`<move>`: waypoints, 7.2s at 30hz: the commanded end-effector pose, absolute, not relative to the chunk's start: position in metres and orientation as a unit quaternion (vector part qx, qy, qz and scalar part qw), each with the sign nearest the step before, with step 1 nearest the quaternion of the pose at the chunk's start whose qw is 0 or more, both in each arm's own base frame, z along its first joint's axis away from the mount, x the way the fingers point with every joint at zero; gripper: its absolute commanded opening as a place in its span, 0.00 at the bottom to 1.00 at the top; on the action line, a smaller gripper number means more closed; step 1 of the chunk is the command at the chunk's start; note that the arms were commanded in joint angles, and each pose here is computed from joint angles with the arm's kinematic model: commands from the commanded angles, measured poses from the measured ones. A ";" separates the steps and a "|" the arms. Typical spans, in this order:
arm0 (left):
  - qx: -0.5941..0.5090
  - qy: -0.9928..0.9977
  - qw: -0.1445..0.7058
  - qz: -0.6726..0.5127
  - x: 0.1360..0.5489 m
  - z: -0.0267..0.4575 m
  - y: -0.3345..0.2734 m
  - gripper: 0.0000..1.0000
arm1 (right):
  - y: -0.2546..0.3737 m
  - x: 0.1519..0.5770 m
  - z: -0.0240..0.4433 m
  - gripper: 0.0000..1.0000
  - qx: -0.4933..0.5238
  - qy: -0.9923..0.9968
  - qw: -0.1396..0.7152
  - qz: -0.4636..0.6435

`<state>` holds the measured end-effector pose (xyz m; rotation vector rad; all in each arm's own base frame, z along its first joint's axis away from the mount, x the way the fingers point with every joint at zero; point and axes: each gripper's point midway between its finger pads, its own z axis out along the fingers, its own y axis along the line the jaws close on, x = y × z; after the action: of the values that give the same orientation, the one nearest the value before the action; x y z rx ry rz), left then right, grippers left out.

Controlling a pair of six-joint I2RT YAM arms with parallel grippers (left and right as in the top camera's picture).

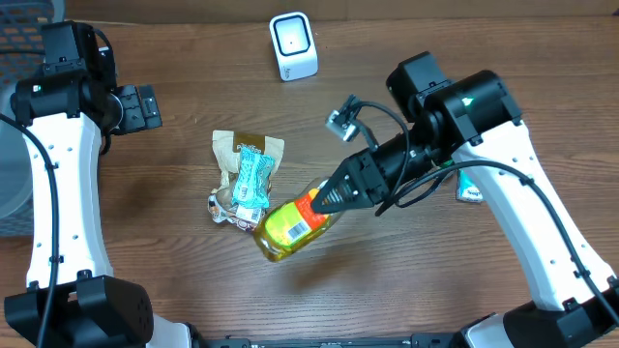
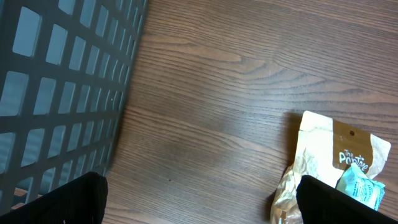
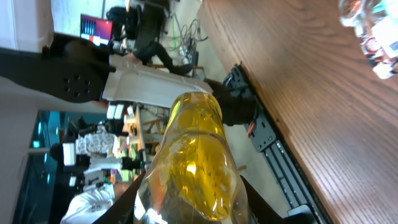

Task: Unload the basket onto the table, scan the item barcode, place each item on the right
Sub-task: 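Lift the yellow bottle and tilt it sideways toward the bread bag, then carry the yellow bottle up toward the white scanner, then hold the yellow bottle against the scanner window, then move the yellow bottle right and lower it beside the jar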

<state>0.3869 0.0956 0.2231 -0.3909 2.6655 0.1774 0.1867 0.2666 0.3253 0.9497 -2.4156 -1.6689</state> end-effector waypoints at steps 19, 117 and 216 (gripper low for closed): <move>-0.131 0.961 0.234 0.070 0.388 0.235 0.096 1.00 | 0.268 0.198 0.304 0.29 0.358 -0.806 -0.019 -0.471; -0.131 0.961 0.234 0.070 0.388 0.235 0.096 1.00 | 0.296 0.638 0.200 0.04 0.420 -0.727 -0.514 0.177; -0.131 0.961 0.234 0.070 0.388 0.235 0.096 1.00 | -0.104 0.416 0.114 0.27 -0.244 -0.968 -0.047 -0.036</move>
<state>0.3869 0.0956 0.2231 -0.3909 2.6655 0.1774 0.4129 -0.1043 0.1111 -0.7832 -3.1221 -0.1058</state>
